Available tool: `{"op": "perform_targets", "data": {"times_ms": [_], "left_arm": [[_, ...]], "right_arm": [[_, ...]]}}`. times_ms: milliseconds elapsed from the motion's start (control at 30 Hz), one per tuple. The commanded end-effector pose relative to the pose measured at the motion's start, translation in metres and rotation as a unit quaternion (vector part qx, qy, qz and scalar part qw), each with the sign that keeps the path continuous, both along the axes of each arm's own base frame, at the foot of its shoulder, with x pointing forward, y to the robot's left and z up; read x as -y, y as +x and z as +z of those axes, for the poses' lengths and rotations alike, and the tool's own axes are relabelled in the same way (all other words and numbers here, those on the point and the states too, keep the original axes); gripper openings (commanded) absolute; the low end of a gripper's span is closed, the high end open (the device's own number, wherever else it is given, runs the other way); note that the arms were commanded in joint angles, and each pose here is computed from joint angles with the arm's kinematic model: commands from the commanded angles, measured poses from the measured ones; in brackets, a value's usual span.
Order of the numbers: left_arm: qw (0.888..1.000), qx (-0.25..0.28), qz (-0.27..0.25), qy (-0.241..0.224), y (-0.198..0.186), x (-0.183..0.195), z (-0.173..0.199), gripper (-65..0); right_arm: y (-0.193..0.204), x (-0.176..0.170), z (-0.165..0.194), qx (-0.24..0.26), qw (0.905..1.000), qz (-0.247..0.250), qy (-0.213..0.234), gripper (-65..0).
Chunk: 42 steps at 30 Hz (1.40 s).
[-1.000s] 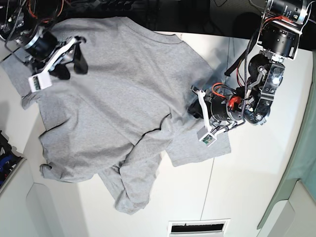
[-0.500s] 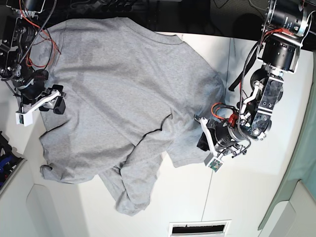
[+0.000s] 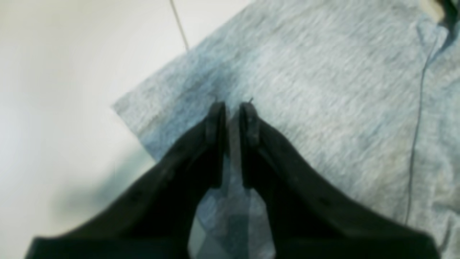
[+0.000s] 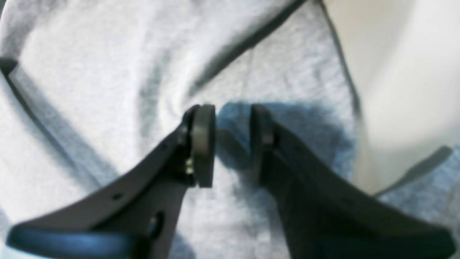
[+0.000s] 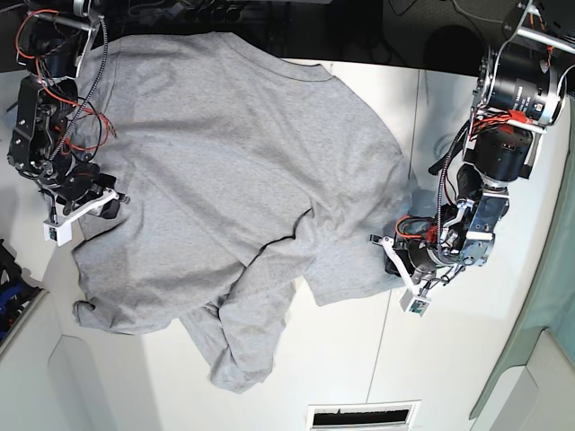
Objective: Layout the t-shirt on the table in an organized manner, then fold the t-shirt properly
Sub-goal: 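Slide the left gripper along the shirt side toward the hem, smoothing it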
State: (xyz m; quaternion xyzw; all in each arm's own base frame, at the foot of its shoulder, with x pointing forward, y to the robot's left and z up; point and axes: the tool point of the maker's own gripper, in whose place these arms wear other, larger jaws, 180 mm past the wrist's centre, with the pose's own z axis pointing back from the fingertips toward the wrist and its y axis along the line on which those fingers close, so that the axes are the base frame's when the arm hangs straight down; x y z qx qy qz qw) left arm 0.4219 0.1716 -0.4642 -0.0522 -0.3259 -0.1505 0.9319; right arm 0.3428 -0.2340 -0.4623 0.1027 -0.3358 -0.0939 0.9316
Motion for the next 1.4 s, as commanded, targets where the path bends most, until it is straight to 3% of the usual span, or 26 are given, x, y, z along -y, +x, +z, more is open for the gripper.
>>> {"op": "perform_targets", "data": {"times_ms": [0,233,400,533,833,1067,1367], "left_arm": [[0.999,-0.036,0.010,0.031,-0.010,-0.018,-0.009,-54.2],[0.986,-0.144,0.049,0.065,-0.077,-0.079,-0.043,-54.2],[0.978,-0.188,0.048,0.072,-0.122,-0.110,-0.059,-54.2],[0.972,-0.229,0.049,0.036,-0.157,-0.107,-0.070,-54.2],[0.959,-0.279,0.002,-0.049,-0.227,-0.055,-0.084,-54.1],[0.965,-0.242,-0.083,-0.057,-0.240,-0.013,-0.065,-54.1],[0.987,-0.072,-0.142,-0.030,-0.150,0.016,0.021,-54.1]], "right_arm": [[0.006,0.010,0.007,0.009,0.9999,-0.001,-0.013,-49.0],[-0.004,0.030,0.003,-0.005,0.9994,-0.003,-0.034,-49.0],[-0.008,0.051,0.008,-0.013,0.9985,-0.005,-0.053,-49.0],[-0.017,0.061,0.008,-0.038,0.9984,-0.008,-0.041,-49.0],[-0.037,0.057,0.002,-0.072,0.9973,-0.005,-0.015,-49.0],[-0.067,0.047,0.007,-0.060,0.9981,0.011,-0.012,-49.0],[-0.045,0.046,0.072,0.036,0.9971,0.032,-0.059,-49.0]]}}
